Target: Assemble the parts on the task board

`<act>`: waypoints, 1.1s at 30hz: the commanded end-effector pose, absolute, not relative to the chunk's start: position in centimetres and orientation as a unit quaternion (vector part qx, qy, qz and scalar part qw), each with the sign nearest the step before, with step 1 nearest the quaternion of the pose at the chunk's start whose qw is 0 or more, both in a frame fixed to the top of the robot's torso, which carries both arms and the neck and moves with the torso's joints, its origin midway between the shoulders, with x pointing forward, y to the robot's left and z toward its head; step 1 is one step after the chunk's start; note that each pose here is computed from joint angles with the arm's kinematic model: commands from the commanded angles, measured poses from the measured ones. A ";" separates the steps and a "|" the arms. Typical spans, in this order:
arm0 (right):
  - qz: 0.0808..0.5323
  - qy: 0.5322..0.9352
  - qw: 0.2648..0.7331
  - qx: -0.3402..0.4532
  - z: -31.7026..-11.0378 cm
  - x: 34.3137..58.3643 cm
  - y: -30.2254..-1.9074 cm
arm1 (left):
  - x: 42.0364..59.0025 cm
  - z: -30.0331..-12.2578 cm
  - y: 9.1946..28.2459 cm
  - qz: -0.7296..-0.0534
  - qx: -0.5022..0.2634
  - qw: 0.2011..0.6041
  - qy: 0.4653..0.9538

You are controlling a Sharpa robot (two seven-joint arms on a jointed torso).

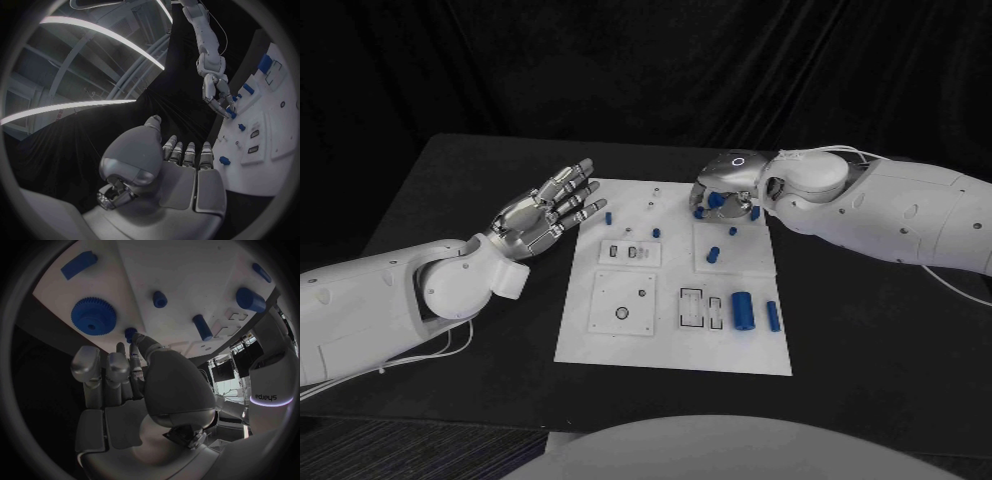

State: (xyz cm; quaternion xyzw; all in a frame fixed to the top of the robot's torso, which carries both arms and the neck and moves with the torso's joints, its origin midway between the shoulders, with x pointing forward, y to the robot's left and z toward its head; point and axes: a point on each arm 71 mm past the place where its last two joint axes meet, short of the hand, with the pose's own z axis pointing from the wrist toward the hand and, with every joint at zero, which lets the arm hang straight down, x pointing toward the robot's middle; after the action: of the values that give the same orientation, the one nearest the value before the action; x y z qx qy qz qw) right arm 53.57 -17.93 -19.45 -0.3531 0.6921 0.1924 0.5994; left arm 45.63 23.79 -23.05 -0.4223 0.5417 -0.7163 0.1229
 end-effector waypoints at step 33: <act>0.228 0.642 0.635 -0.365 -19.0 52.8 -17.7 | 45.5 -23.0 23.9 -0.715 -0.421 0.114 0.547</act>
State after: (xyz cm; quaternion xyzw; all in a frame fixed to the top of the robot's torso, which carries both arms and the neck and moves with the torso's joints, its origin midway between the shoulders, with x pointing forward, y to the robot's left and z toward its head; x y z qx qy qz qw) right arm 52.80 -17.87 -19.65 -0.3622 0.6585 0.2245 0.6203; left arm 45.57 24.06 -23.16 -0.4239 0.5485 -0.7107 0.1193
